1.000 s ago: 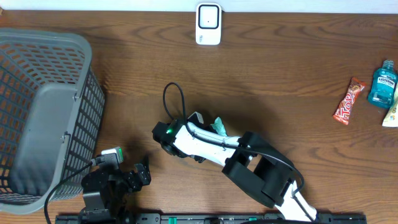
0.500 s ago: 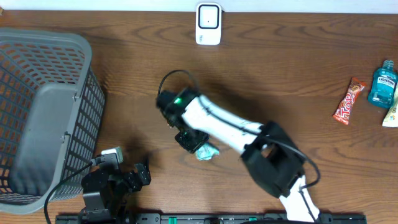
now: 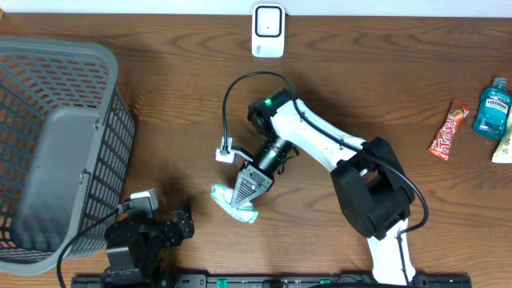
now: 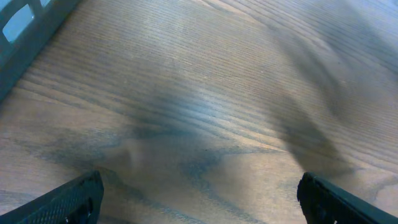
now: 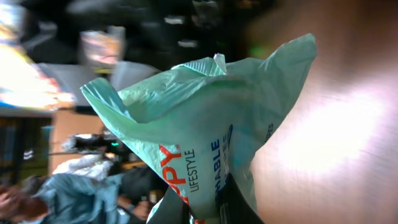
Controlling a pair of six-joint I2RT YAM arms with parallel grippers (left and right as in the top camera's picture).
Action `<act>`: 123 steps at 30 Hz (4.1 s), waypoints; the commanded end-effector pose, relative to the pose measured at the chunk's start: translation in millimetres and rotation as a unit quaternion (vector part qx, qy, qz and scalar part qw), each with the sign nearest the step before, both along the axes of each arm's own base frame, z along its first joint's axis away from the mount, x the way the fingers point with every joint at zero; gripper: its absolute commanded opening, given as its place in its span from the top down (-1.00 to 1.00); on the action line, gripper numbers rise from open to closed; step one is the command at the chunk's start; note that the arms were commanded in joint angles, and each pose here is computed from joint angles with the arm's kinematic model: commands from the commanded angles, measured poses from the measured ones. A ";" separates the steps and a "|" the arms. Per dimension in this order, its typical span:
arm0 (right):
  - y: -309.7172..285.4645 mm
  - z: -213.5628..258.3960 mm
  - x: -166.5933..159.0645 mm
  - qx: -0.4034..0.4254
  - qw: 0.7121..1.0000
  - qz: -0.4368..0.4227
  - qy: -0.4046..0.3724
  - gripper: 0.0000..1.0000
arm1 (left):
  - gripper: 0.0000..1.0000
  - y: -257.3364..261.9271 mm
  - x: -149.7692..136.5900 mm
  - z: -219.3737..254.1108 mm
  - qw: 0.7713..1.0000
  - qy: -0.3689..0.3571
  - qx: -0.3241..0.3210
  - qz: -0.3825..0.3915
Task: Scan the item barcode
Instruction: 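Close the right gripper on the wipes pack edge and lift, then raise the held wipes pack and turn it upward, then carry the wipes pack up to the white scanner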
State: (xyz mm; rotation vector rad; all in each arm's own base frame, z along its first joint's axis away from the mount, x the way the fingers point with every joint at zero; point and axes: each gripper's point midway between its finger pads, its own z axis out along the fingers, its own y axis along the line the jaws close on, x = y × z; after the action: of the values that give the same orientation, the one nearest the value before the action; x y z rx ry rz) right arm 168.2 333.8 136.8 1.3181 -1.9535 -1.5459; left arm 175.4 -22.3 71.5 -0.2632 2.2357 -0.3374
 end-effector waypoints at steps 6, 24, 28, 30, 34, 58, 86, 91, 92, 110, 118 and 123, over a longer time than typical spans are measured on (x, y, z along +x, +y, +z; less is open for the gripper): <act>20.0 65.1 -1.4 0.045 0.981 -0.095 0.165 0.97 | -0.96 -0.4 -10.9 -14.6 0.999 0.036 -0.004 0.002; 24.3 75.5 5.7 0.006 0.960 -0.132 0.247 0.97 | -0.96 -0.4 -10.9 -14.6 0.999 0.036 -0.004 0.002; 22.4 75.4 9.5 0.007 0.959 -0.137 0.247 0.97 | -0.96 -0.4 -10.9 -14.6 0.999 0.036 -0.004 0.002; 20.9 75.0 12.0 0.004 0.958 -0.140 0.248 0.98 | -0.96 -0.4 -10.9 -14.6 0.999 0.036 -0.004 0.002; 19.6 74.5 13.7 0.000 0.957 -0.143 0.252 0.98 | -0.96 -0.4 -10.9 -14.6 0.999 0.036 -0.004 0.002; 8.3 31.8 19.0 -0.024 0.987 -0.102 0.124 0.98 | -0.95 -0.4 -10.9 -14.6 0.999 0.036 -0.004 0.002; -24.6 18.4 322.4 -0.169 0.769 -0.454 -0.417 0.98 | -0.96 -0.4 -10.9 -14.6 0.999 0.036 -0.004 0.002; -33.7 41.1 369.9 -0.141 0.698 -0.490 -0.503 0.98 | -0.96 -0.4 -10.9 -14.6 0.999 0.036 -0.004 0.002; -35.7 47.0 379.4 -0.133 0.683 -0.494 -0.521 0.98 | -0.96 -0.4 -10.9 -14.6 0.999 0.036 -0.004 0.002; -52.6 13.3 502.6 -0.153 0.568 -0.516 -0.622 0.98 | -0.95 -0.4 -11.0 -14.7 0.999 0.036 -0.004 0.002; -109.2 15.2 496.1 -0.244 0.551 -0.547 -0.581 0.98 | -0.96 -0.4 -10.9 -14.7 0.999 0.036 -0.004 0.002; -210.0 36.9 467.3 -0.414 0.420 -0.603 -0.537 0.98 | -0.95 -0.4 -11.0 -14.7 0.999 0.036 -0.004 0.002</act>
State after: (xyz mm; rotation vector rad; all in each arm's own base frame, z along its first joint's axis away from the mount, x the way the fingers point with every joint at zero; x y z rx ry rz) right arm 641.7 209.4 99.2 0.7191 -3.8962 0.3799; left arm 175.4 -22.3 71.5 -0.2632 2.2357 -0.3374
